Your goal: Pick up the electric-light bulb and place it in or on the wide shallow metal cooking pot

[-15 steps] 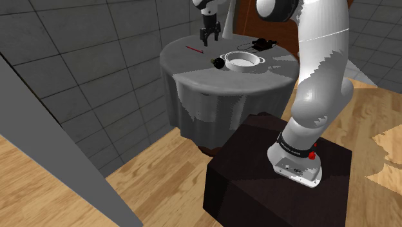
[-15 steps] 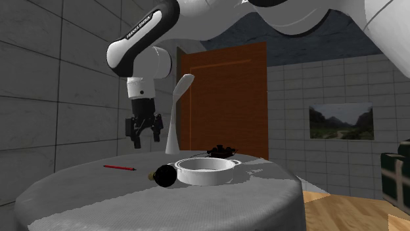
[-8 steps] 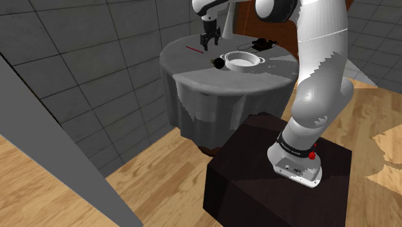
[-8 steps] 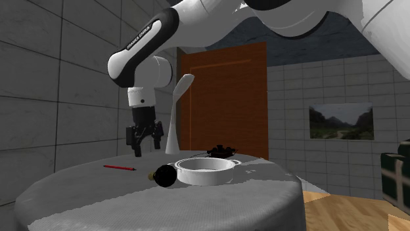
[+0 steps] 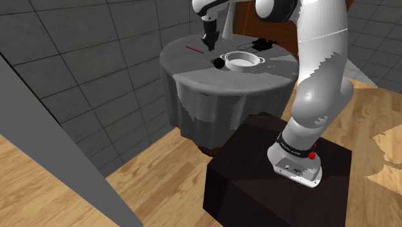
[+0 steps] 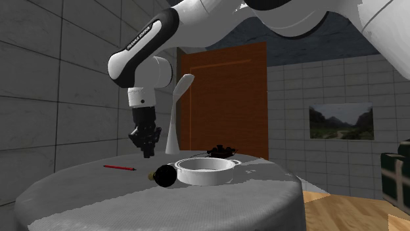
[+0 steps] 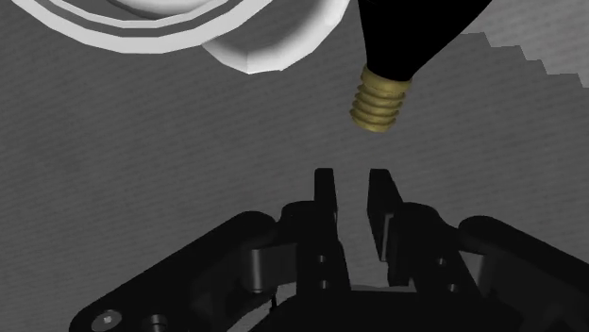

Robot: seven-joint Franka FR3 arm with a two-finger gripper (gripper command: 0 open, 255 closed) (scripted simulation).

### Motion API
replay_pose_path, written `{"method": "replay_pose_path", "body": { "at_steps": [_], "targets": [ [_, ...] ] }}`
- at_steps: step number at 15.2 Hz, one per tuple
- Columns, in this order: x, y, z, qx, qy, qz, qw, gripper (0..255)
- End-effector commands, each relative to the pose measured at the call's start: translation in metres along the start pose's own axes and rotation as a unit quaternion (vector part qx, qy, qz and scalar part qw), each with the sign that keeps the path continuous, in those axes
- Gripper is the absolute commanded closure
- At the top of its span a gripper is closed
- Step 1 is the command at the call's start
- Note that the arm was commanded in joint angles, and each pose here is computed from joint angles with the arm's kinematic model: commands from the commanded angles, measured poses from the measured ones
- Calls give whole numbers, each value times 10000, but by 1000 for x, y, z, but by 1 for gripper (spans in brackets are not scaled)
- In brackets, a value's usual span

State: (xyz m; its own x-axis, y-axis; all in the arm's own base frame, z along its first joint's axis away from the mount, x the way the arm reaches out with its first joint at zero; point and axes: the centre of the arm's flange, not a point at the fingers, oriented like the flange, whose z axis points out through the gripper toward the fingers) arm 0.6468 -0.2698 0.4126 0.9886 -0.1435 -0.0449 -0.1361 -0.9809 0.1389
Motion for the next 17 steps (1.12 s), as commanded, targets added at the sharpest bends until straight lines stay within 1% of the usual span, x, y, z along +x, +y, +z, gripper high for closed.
{"method": "replay_pose_path", "body": {
  "at_steps": [1, 7, 8, 9, 11, 12, 14, 15, 17],
  "targets": [
    [0, 0, 0, 0, 0, 0, 10000, 255],
    [0, 0, 0, 0, 0, 0, 10000, 255],
    [0, 0, 0, 0, 0, 0, 10000, 0],
    [-4, -3, 6, 70, -208, -41, 9998, 0],
    [-14, -9, 16, 210, -623, -122, 9978, 0],
    [-19, -13, 21, 280, -830, -162, 9960, 0],
    [-30, -19, 30, 420, -1244, -243, 9911, 0],
    [-30, -19, 30, 423, -1252, -245, 9909, 0],
    [-33, -20, 40, 423, -1252, -245, 9909, 0]
  ]
}}
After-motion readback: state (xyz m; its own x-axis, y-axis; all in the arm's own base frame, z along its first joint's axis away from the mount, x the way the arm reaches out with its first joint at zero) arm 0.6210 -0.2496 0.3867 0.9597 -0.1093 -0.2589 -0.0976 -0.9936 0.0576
